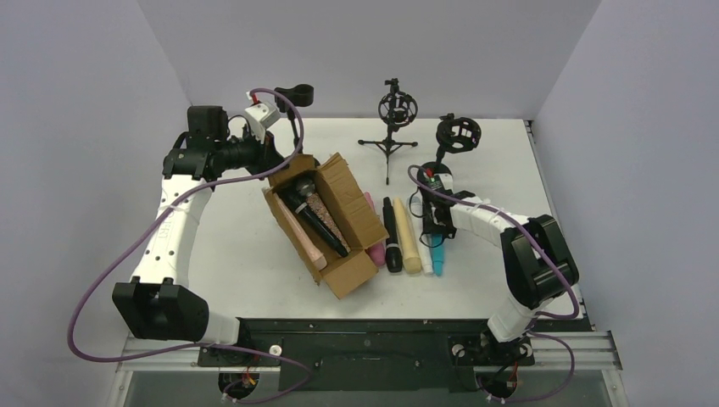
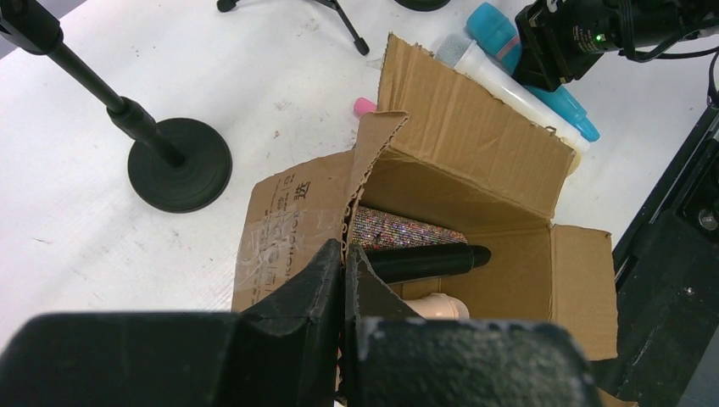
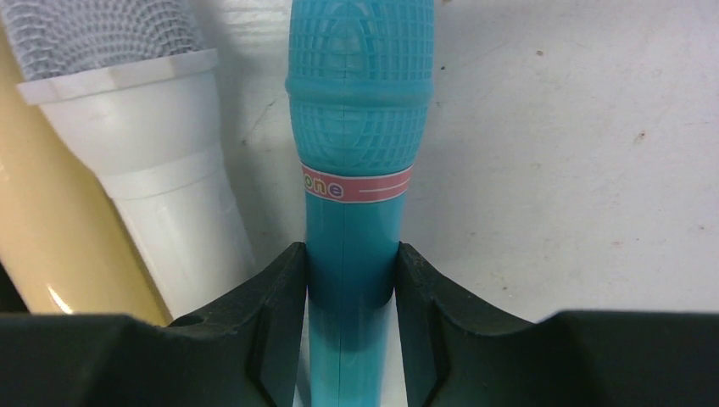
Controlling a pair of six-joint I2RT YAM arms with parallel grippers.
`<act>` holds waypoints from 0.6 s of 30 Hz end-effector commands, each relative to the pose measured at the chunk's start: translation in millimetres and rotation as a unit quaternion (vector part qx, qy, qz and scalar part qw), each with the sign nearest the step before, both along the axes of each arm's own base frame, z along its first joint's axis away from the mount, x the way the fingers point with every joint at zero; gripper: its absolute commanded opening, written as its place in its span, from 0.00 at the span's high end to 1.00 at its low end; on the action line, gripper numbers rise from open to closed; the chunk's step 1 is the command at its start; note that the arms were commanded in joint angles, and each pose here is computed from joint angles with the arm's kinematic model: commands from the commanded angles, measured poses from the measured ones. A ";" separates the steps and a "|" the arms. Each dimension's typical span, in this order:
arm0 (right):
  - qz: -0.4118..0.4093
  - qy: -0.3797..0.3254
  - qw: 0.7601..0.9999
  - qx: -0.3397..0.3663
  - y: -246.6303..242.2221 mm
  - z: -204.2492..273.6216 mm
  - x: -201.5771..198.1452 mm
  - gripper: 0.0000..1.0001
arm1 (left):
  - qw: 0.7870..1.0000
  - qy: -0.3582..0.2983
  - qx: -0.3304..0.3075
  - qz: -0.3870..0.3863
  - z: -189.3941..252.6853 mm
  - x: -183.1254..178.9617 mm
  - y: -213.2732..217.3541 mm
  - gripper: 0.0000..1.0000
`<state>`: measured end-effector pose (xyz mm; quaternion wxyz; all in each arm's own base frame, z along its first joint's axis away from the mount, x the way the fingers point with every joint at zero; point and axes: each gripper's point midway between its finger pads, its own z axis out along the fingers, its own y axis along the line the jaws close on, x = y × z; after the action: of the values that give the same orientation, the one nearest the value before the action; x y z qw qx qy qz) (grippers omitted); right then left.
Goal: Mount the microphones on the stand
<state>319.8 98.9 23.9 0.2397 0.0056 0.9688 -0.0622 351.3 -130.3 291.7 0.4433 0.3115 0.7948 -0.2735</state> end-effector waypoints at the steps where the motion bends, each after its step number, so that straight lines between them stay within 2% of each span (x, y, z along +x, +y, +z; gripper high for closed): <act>1: 0.030 0.036 0.998 0.034 27.7 -15.0 -18.4 0.77 | 0.999 -0.040 -0.016 -0.022 31.2 2.6 -8.9 1.00; 4: 0.020 0.027 0.999 0.022 23.3 -12.0 -17.8 0.59 | 0.999 -0.039 -0.017 -0.022 32.1 1.1 -9.0 1.00; 9: 0.014 -0.020 0.999 0.022 22.0 17.8 -2.2 0.46 | 0.999 -0.037 -0.014 -0.021 28.6 0.2 -8.2 1.00; 13: 0.015 -0.070 0.997 0.038 26.1 56.4 11.0 0.42 | 0.999 -0.030 -0.019 -0.018 27.7 0.6 -8.8 1.00; 18: 0.021 -0.157 0.985 0.068 30.9 128.4 17.5 0.42 | 0.999 -0.029 -0.028 -0.019 31.6 -1.5 -10.8 1.00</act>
<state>317.6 117.9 67.2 0.2812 -0.0017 0.9592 -0.0286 350.8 -132.7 292.6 0.4383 0.3103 0.7952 -0.2815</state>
